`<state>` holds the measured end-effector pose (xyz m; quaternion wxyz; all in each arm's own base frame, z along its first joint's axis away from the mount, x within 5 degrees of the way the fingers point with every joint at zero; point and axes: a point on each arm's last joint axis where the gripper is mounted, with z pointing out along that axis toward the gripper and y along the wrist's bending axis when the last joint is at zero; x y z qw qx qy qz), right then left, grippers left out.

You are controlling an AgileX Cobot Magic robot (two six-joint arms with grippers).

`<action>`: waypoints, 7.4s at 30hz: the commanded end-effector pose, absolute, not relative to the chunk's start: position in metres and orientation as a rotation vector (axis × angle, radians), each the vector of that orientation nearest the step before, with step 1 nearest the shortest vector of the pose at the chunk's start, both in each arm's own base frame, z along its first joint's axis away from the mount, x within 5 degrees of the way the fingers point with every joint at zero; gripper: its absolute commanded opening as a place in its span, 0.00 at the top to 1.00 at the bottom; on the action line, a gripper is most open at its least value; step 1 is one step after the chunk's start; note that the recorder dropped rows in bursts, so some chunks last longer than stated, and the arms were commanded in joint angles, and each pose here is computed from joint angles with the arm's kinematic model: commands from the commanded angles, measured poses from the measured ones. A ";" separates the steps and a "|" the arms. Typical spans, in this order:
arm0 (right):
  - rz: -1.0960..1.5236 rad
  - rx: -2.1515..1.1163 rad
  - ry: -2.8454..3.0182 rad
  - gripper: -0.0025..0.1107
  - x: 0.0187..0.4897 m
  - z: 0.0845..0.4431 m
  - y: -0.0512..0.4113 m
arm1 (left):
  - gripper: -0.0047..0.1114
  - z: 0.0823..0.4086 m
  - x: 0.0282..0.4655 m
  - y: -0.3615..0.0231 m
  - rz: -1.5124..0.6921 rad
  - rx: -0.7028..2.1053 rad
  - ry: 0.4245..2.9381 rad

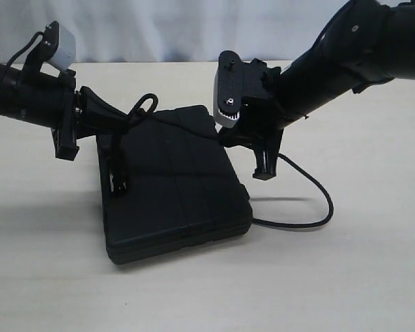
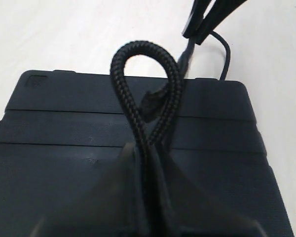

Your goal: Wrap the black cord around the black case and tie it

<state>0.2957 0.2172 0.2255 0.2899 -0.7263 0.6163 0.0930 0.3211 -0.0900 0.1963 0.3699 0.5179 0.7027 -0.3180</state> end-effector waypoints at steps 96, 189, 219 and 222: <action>0.425 -1.728 1.549 0.94 0.300 0.211 0.255 | 0.52 0.222 0.324 -0.087 -0.890 1.134 1.766; 0.427 -1.193 2.084 0.26 0.297 0.288 0.173 | 0.96 0.469 0.278 -0.119 -0.440 0.794 1.273; 0.512 -1.174 2.065 0.26 0.295 0.290 0.178 | 0.90 0.455 0.261 -0.161 -0.529 0.981 1.308; 0.512 -1.174 2.065 0.26 0.295 0.290 0.178 | 0.81 0.449 0.261 -0.162 -0.543 1.005 1.374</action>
